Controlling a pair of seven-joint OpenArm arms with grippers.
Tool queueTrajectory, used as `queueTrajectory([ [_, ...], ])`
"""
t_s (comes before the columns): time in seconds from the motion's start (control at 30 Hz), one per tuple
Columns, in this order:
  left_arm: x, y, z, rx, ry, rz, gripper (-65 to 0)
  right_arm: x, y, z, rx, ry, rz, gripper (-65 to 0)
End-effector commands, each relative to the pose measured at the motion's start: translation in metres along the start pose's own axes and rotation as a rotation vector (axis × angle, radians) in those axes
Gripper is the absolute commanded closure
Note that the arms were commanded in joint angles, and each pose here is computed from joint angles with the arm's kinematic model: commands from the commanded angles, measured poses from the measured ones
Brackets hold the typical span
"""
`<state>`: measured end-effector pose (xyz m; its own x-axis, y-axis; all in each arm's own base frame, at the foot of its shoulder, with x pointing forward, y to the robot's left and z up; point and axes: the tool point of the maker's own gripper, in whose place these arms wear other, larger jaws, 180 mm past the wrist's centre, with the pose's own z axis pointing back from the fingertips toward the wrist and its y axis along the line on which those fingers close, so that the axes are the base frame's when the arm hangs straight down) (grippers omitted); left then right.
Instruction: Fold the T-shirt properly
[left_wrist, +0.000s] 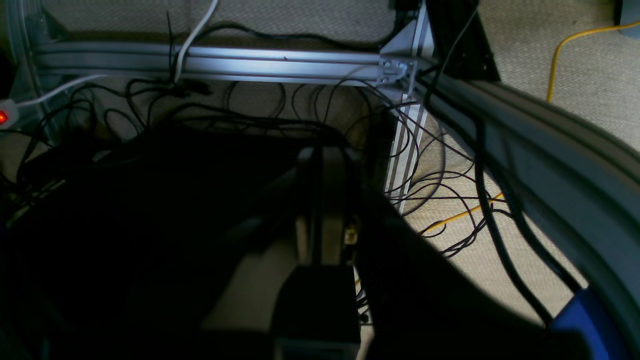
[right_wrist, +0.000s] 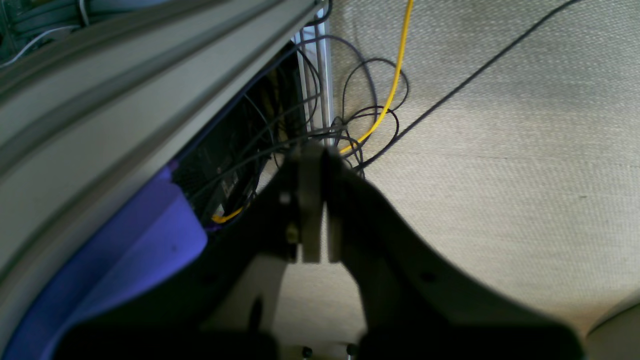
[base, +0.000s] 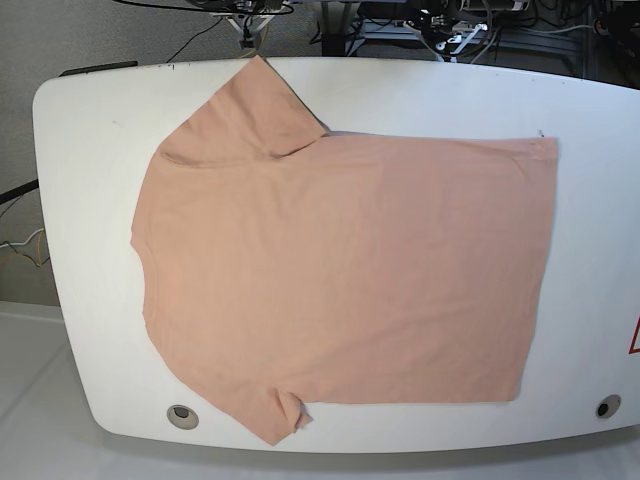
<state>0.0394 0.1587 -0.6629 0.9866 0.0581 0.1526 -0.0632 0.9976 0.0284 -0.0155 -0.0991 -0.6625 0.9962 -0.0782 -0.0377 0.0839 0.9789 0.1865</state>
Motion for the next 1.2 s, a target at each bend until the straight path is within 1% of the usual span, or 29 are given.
queueTrajectory([
  [0.0,0.0,0.0021,0.0002,0.007,-0.006,-0.001,-1.1,0.0011,0.0021,-0.0001,0.009,-0.007,0.0,-0.8],
  [1.17,-0.005,0.0016,0.0005,0.005,0.007,0.003,-1.5,0.0059,-0.0022,0.0006,0.002,-0.024,0.003,-0.3],
])
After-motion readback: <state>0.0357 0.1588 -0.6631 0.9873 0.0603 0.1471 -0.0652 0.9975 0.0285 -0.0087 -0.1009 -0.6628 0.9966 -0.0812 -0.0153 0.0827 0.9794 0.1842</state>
